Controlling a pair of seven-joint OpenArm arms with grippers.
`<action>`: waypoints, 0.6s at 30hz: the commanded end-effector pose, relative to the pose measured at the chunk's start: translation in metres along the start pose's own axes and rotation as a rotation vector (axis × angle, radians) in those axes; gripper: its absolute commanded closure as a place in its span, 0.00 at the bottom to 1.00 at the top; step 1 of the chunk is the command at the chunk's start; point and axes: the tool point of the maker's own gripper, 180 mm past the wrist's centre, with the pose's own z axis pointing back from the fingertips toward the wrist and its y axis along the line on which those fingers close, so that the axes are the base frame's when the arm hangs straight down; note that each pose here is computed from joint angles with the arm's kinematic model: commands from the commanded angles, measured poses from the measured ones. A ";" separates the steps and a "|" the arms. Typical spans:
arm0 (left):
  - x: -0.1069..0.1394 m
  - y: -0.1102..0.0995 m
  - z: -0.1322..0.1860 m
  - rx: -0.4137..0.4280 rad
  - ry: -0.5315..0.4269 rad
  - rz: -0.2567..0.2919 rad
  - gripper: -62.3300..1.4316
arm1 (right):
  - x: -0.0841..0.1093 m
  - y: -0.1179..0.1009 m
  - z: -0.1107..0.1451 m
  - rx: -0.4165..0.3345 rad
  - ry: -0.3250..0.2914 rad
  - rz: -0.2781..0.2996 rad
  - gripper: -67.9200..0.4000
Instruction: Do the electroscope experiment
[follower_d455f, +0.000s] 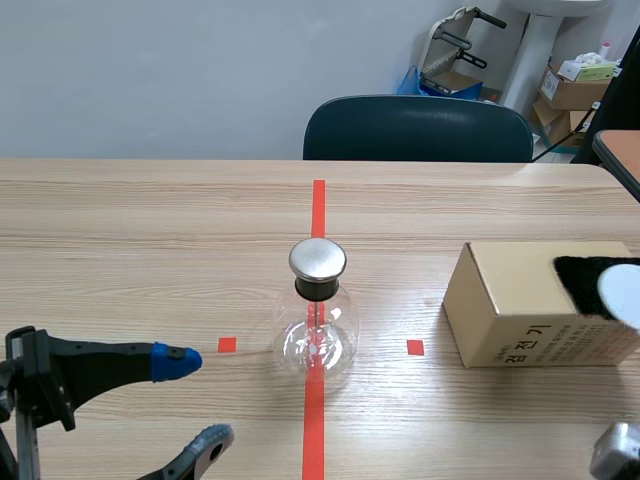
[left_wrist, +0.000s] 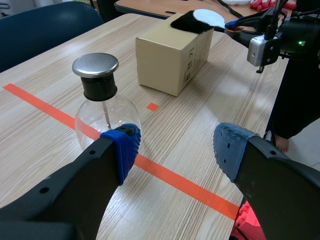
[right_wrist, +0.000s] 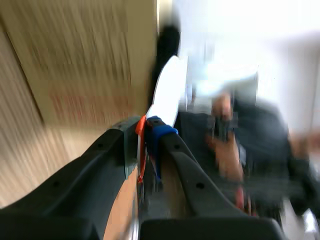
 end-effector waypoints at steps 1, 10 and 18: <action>0.008 -0.001 -0.002 -0.003 -0.028 0.005 0.43 | 0.012 -0.003 -0.001 -0.004 -0.079 0.010 0.98; 0.008 -0.001 -0.002 -0.003 -0.028 0.005 0.43 | -0.032 -0.001 0.003 -0.003 0.186 -0.005 0.98; 0.008 -0.001 -0.002 -0.003 -0.028 0.005 0.43 | -0.002 -0.001 0.000 -0.011 0.033 -0.014 0.98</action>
